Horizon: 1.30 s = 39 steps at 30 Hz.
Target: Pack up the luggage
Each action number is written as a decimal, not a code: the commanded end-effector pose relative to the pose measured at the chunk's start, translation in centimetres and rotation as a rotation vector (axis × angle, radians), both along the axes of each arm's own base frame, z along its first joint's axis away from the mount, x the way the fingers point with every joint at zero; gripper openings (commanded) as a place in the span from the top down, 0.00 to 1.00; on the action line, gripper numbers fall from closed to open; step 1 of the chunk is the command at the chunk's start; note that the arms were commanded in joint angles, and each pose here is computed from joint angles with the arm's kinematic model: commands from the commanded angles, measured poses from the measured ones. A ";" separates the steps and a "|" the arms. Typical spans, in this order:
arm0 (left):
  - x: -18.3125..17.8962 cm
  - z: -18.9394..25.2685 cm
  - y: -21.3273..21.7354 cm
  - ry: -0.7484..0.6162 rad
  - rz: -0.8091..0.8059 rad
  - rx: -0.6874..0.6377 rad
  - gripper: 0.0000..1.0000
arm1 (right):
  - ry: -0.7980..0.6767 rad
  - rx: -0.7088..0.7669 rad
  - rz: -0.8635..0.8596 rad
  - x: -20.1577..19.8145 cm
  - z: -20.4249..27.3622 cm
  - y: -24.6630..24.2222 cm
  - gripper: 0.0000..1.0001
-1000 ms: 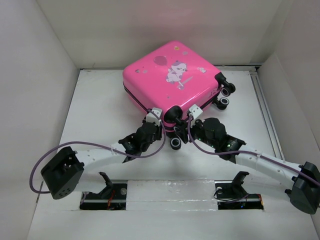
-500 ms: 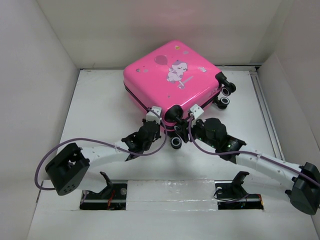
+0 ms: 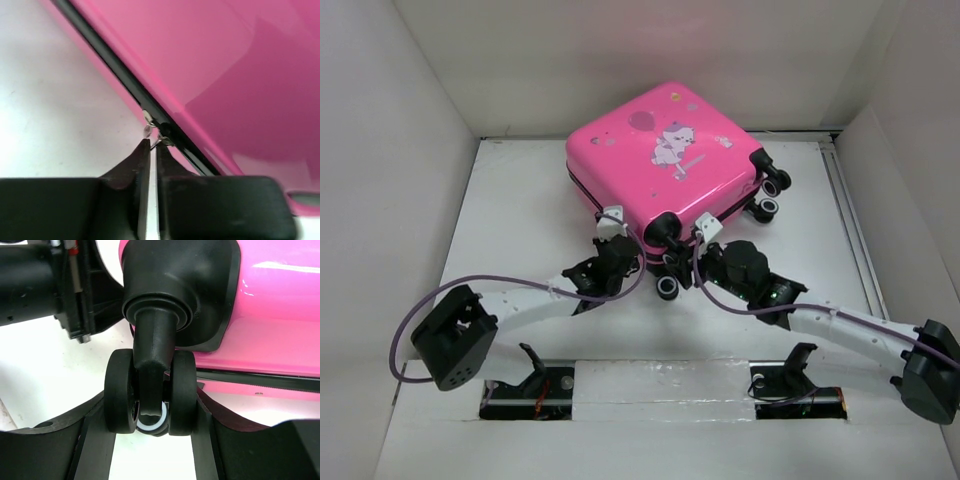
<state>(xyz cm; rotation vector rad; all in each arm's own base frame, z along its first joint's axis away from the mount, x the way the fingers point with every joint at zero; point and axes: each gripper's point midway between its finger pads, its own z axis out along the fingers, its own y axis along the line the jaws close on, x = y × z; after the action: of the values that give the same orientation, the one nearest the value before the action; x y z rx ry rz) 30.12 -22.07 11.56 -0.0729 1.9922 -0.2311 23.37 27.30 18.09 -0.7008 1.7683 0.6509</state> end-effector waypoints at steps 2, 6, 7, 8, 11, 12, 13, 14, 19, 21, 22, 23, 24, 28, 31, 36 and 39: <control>1.9 1.8 8.2 -0.081 0.394 0.035 0.84 | 0.002 0.065 0.280 -5.8 2.0 5.3 1.00; 0.2 6.0 9.0 -0.138 0.369 -0.124 0.33 | -0.004 0.061 0.336 -7.7 2.5 7.7 1.00; -0.1 7.1 9.3 -0.158 0.372 -0.161 0.27 | -0.015 0.069 0.356 -8.6 3.3 8.6 1.00; -0.5 7.6 9.5 -0.166 0.363 -0.183 0.21 | -0.016 0.071 0.375 -9.2 3.5 9.1 1.00; -1.9 11.8 10.6 -0.239 0.350 -0.299 0.00 | -0.008 0.060 0.399 -10.6 3.5 10.8 1.00; -1.9 11.8 10.6 -0.240 0.350 -0.300 0.00 | -0.005 0.056 0.414 -11.1 3.4 11.3 1.00; -2.3 13.1 10.8 -0.257 0.340 -0.333 0.00 | -0.004 0.054 0.425 -11.4 3.4 11.7 1.00; -2.5 13.0 10.9 -0.251 0.331 -0.331 0.00 | -0.011 0.068 0.451 -12.2 4.1 12.7 1.00; -3.3 15.5 11.1 -0.259 0.325 -0.405 0.00 | -0.029 0.052 0.490 -13.2 4.7 15.2 0.80; -3.9 16.2 11.8 -0.259 0.329 -0.422 0.00 | -0.040 0.027 0.463 -12.9 4.9 15.1 0.61; -4.2 16.4 11.7 -0.256 0.323 -0.442 0.00 | -0.052 0.041 0.447 -12.7 6.0 14.8 0.50; -4.4 17.1 12.0 -0.268 0.322 -0.458 0.00 | -0.087 0.051 0.432 -12.4 7.5 14.2 0.01; -4.9 18.4 12.4 -0.294 0.321 -0.504 0.00 | -0.098 0.020 0.384 -11.6 7.7 13.2 0.00; -6.5 21.5 13.4 -0.386 0.270 -0.625 0.00 | -0.169 0.041 0.267 -10.3 12.5 9.3 0.00; -8.3 23.9 13.5 -0.476 0.166 -0.722 0.00 | -0.213 0.037 0.082 -8.2 14.7 4.3 0.00; -11.1 26.3 15.0 -0.568 0.085 -0.811 0.00 | -0.260 0.074 -0.206 -5.5 17.7 -4.2 0.00; -12.9 27.8 16.3 -0.619 0.055 -0.870 0.00 | -0.301 0.148 -0.375 -4.2 20.3 -9.7 0.00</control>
<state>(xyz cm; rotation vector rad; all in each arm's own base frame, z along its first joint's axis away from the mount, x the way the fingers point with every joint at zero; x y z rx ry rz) 18.48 -5.73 38.08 -0.5945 1.2087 -0.8849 16.99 23.09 37.84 -0.4971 1.4738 0.5836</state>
